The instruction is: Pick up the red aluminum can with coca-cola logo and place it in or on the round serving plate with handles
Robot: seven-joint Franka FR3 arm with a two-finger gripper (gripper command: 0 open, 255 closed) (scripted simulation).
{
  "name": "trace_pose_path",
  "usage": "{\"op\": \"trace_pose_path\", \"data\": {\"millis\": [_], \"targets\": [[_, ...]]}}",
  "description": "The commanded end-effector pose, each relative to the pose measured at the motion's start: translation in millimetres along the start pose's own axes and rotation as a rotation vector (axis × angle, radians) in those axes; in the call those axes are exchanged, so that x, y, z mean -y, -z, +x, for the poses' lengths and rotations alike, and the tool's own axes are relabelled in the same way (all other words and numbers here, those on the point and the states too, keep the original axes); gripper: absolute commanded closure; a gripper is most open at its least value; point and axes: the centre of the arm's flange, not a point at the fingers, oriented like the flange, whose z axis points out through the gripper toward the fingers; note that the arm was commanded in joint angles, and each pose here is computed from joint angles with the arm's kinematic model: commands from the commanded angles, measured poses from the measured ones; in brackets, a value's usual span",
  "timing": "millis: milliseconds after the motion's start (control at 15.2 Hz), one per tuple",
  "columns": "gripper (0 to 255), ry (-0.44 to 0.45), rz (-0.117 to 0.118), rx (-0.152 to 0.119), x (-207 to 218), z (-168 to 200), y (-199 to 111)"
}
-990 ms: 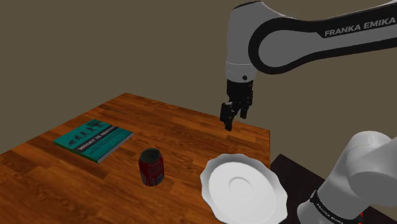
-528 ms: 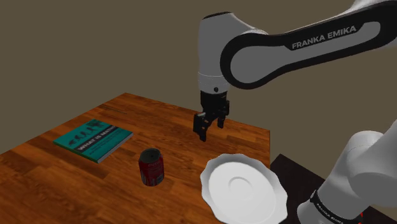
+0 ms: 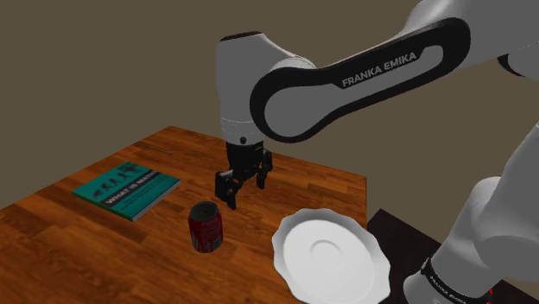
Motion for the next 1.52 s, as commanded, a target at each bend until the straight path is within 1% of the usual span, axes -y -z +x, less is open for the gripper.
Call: {"op": "trace_pose_path", "data": {"millis": [0,330,858,1386,1452], "targets": [[0,0.004,0.006,-0.008,21,13,-6],[0,0.017,0.020,-0.029,75,41,-17],[0,0.017,0.020,-0.029,76,42,-57],[0,0.017,0.020,-0.029,76,42,-57],[255,0.017,0.020,-0.029,76,42,-57]]}}
